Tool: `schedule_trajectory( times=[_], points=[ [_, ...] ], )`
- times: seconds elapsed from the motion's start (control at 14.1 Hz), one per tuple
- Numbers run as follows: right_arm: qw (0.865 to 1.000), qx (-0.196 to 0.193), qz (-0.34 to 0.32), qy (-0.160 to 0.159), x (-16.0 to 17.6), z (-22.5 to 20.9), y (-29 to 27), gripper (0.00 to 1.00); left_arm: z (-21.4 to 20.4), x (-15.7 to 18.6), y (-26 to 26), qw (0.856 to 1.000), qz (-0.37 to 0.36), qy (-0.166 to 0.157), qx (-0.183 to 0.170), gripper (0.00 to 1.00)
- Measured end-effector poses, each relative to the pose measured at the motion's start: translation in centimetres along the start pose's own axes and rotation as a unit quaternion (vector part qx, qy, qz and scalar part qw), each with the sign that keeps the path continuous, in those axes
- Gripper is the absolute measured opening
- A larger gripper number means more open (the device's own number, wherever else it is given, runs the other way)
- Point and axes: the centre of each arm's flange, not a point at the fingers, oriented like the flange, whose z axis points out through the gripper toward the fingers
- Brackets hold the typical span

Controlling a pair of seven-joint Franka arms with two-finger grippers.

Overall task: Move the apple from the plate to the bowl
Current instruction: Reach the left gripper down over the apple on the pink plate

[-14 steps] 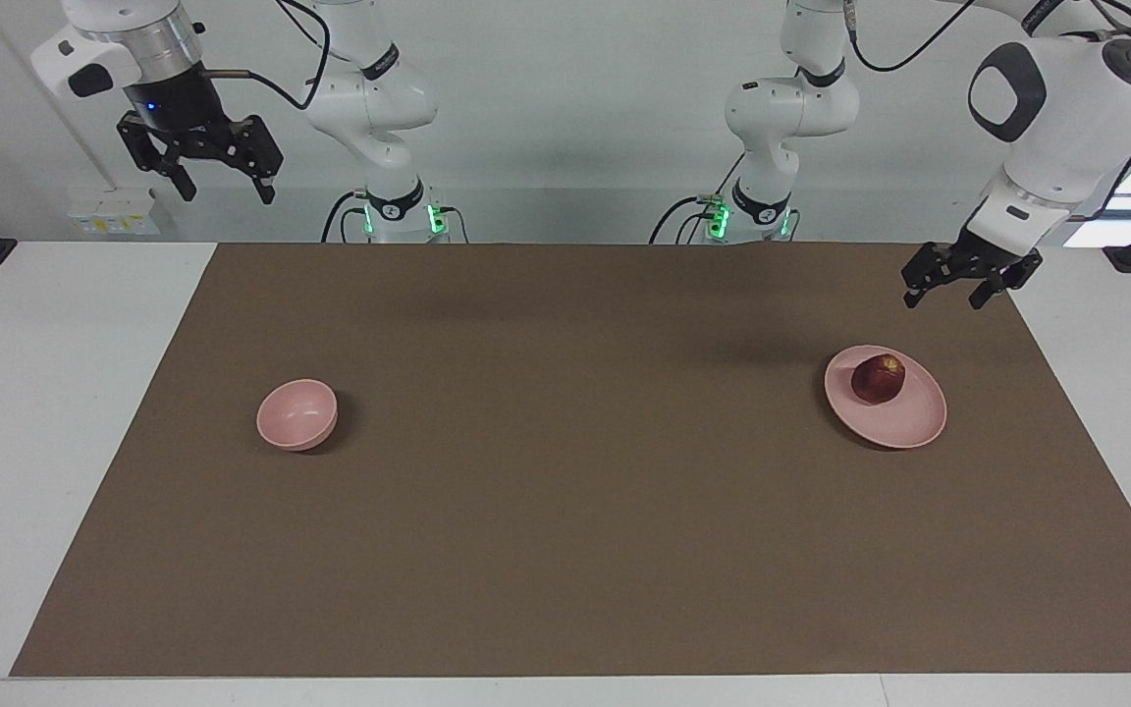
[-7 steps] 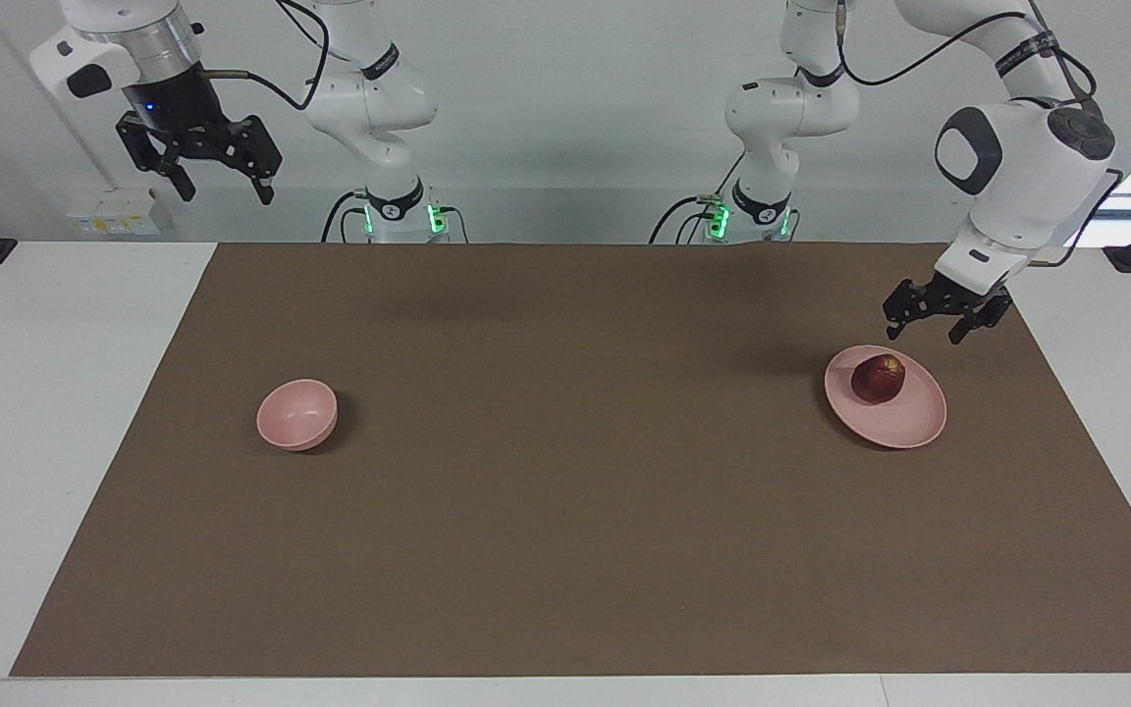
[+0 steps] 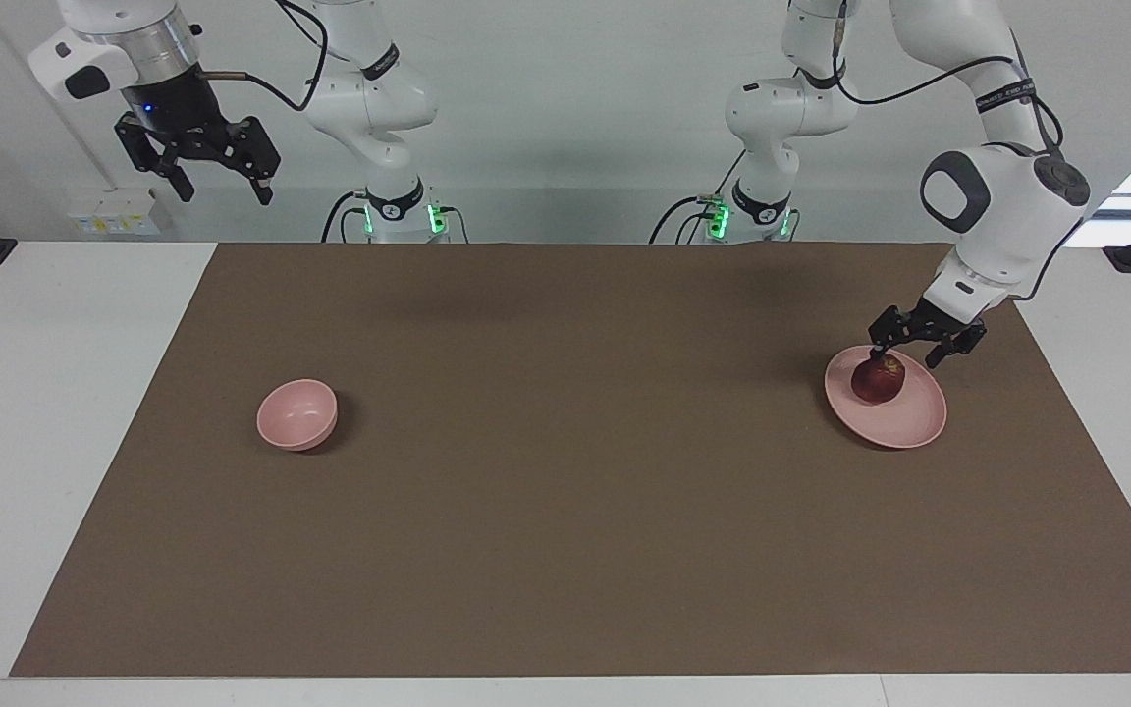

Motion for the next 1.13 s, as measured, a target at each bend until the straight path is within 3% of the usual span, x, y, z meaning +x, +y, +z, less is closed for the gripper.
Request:
schedule_trajectory(
  times=[0.64,0.78,0.85,1.13],
  points=[
    [1.0,0.0,0.002,0.002,0.1,0.0,0.2,1.0,3.9,-0.5,-0.6,1.0,0.013,-0.015,0.0,1.0],
    [1.0,0.0,0.002,0.003,0.1,0.0,0.2,1.0,3.9,-0.6,-0.6,1.0,0.017,-0.016,-0.001,0.78],
    [1.0,0.0,0.002,0.004,0.1,0.0,0.2,1.0,3.8,-0.7,-0.6,1.0,0.018,-0.015,-0.001,0.73],
    [1.0,0.0,0.002,0.003,0.1,0.0,0.2,1.0,3.9,-0.7,-0.6,1.0,0.019,-0.016,-0.001,0.72]
  ],
)
